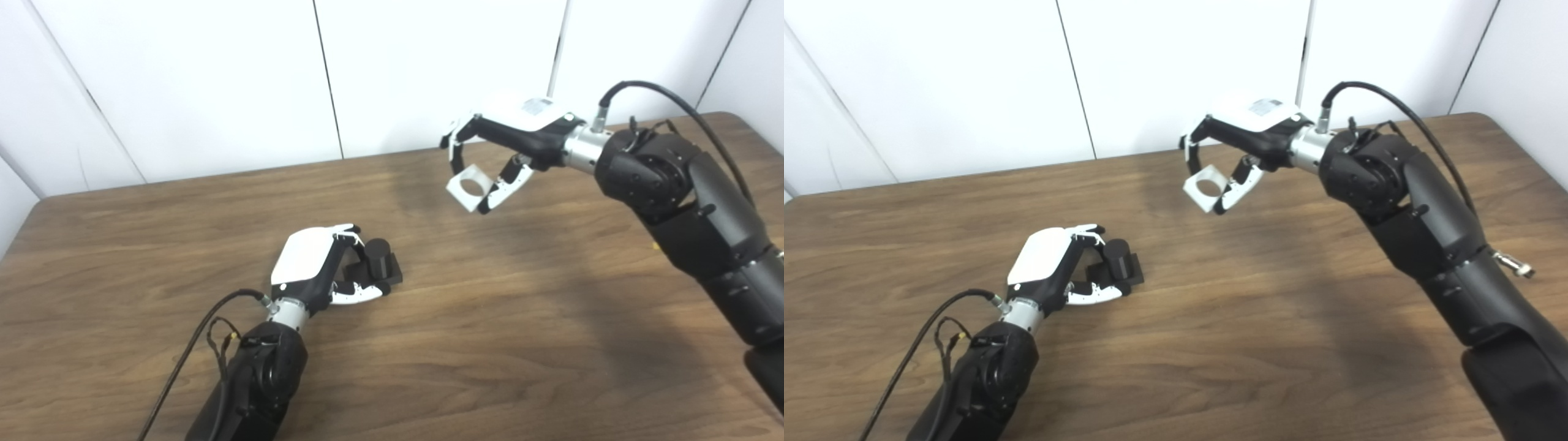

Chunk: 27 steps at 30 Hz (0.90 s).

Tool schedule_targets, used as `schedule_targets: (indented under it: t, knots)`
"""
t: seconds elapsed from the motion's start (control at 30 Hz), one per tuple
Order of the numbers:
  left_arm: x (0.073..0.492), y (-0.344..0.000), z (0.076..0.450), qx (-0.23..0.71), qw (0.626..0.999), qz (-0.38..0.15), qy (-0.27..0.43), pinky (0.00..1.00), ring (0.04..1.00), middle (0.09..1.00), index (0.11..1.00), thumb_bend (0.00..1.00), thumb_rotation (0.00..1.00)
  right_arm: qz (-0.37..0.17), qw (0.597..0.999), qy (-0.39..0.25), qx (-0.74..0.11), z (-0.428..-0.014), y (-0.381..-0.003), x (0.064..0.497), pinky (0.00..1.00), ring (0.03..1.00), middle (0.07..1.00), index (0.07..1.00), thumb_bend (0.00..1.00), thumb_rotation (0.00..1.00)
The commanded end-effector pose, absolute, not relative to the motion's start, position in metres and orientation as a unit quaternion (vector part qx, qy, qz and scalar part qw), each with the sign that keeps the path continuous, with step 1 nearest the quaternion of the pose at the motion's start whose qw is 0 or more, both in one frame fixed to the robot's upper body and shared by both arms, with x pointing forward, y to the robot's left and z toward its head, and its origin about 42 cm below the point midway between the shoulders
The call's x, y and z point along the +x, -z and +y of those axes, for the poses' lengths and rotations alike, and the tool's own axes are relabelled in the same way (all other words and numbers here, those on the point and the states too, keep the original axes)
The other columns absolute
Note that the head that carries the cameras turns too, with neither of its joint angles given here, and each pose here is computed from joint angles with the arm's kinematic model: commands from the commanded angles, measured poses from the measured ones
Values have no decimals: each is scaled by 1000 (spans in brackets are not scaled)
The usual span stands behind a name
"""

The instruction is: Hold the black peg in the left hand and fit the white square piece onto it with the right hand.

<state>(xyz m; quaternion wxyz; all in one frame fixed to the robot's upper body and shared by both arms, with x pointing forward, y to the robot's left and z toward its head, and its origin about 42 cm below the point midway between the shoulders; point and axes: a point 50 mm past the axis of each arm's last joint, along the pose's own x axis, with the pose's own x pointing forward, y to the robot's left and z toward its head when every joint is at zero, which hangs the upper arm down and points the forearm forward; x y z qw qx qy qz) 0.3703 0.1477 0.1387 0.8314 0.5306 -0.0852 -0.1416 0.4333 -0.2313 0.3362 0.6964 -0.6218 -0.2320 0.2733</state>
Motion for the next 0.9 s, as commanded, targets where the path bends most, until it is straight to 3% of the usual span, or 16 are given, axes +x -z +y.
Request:
schedule_targets:
  t: [0.0,0.87]
  knots:
    - [364,-106,158,572,804,-6,165,805,847,841,491,521,81,-286,686,-259,-617,-218,-374,433,760,839,764,479,521,138]
    - [366,-107,143,566,807,-7,168,789,850,846,492,520,83,-265,683,-329,-596,-157,-352,434,830,860,783,480,523,138]
